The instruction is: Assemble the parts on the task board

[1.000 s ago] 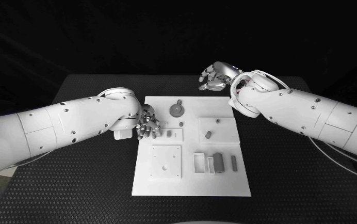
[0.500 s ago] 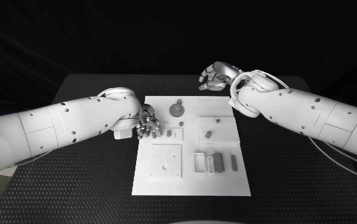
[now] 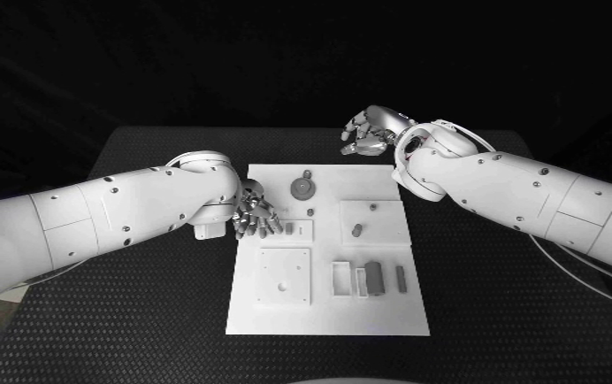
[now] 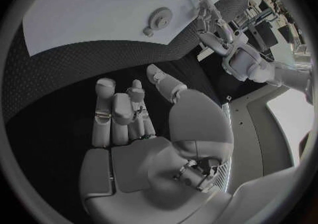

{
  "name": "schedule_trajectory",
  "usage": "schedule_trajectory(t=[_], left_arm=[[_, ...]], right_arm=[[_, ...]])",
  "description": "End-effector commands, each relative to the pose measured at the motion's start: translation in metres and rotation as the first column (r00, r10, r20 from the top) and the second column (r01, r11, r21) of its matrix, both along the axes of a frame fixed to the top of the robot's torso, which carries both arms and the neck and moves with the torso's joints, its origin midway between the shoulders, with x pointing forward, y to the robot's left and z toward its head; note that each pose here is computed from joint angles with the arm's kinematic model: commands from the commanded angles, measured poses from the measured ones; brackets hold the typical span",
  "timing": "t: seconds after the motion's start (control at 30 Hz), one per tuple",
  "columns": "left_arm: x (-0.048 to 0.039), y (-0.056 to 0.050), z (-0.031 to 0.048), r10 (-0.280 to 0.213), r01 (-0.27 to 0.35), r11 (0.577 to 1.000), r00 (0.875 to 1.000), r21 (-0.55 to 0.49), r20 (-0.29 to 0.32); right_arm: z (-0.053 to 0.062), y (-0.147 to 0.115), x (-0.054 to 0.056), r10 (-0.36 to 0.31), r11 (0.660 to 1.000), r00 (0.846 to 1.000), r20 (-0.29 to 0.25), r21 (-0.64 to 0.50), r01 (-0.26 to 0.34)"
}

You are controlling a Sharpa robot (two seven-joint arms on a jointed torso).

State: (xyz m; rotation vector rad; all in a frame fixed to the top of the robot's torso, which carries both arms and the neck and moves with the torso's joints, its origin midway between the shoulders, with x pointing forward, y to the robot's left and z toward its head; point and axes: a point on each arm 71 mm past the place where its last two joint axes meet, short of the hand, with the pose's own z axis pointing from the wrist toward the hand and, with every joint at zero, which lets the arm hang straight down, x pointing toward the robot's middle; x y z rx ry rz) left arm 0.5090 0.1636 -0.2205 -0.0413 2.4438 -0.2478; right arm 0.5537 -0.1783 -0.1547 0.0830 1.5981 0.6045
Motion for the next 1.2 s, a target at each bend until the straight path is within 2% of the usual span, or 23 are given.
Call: schedule_trajectory(t=[0.03,1.2], left_arm=[[0.0000,0.0007,-0.0017,0.003,-0.003,1.000,1.000,0.006,0.007],[0.0019,-0.0003,0.0010,0.017,-0.015,0.999,0.999,-0.036,0.045]], right_arm=[[-0.0008,0.0007,-0.0004,0.011,1.000,1.000,-0.003,-0.012,-0.011],[-0.0050,0.0009,-0.0005,0.010,1.000,1.000,-0.012,-0.015,-0.010]])
